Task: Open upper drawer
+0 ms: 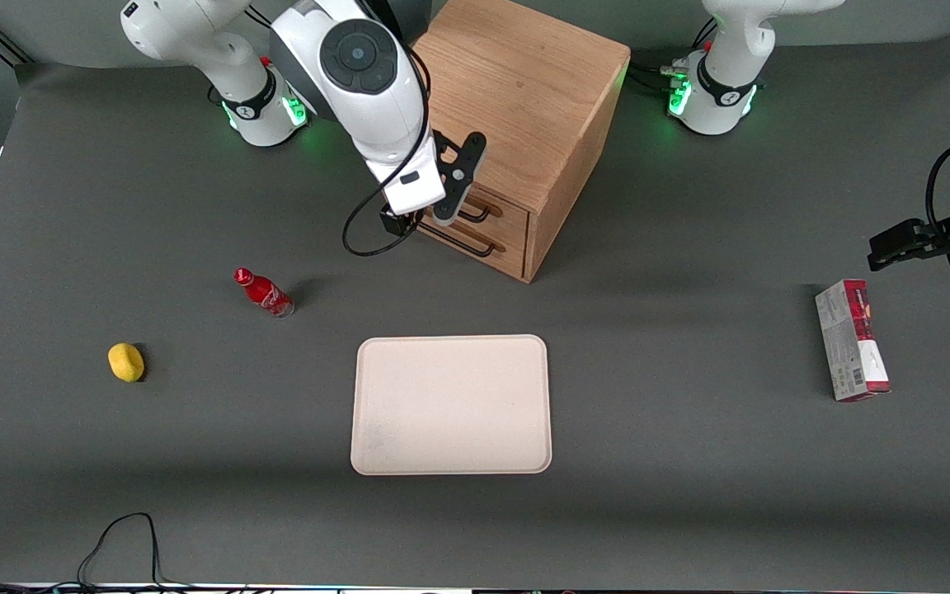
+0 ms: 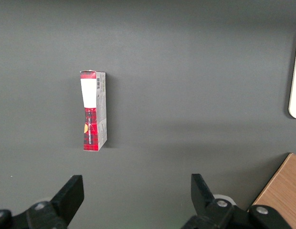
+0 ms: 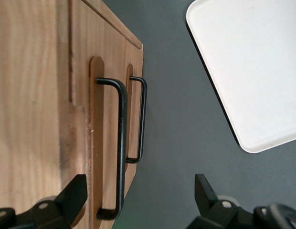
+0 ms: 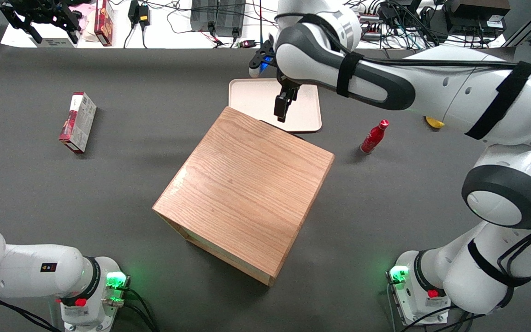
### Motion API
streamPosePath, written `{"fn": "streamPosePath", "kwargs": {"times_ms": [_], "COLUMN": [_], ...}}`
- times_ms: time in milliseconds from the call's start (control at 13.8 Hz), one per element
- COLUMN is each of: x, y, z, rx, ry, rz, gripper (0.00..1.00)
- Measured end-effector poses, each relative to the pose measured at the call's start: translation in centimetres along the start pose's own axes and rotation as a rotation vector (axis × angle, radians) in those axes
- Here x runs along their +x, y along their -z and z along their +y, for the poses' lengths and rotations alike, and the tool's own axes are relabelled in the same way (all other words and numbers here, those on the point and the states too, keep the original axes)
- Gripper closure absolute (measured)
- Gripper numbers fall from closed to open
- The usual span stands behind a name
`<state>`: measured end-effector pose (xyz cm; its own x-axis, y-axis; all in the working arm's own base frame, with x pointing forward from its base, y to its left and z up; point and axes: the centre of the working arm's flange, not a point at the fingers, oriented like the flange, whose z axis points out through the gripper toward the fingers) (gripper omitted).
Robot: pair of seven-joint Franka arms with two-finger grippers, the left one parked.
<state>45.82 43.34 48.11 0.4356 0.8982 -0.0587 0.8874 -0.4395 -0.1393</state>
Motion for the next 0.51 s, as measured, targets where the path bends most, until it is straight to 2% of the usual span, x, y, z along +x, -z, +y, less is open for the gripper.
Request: {"fn": "streamPosePath", "kwargs": {"times_ms": [509], "x": [0.0], "y": [-3.4], "z": [0.4], "rx": [-0.007], "ry": [-0.010], "rz": [0.012], "gripper": [0.00]}}
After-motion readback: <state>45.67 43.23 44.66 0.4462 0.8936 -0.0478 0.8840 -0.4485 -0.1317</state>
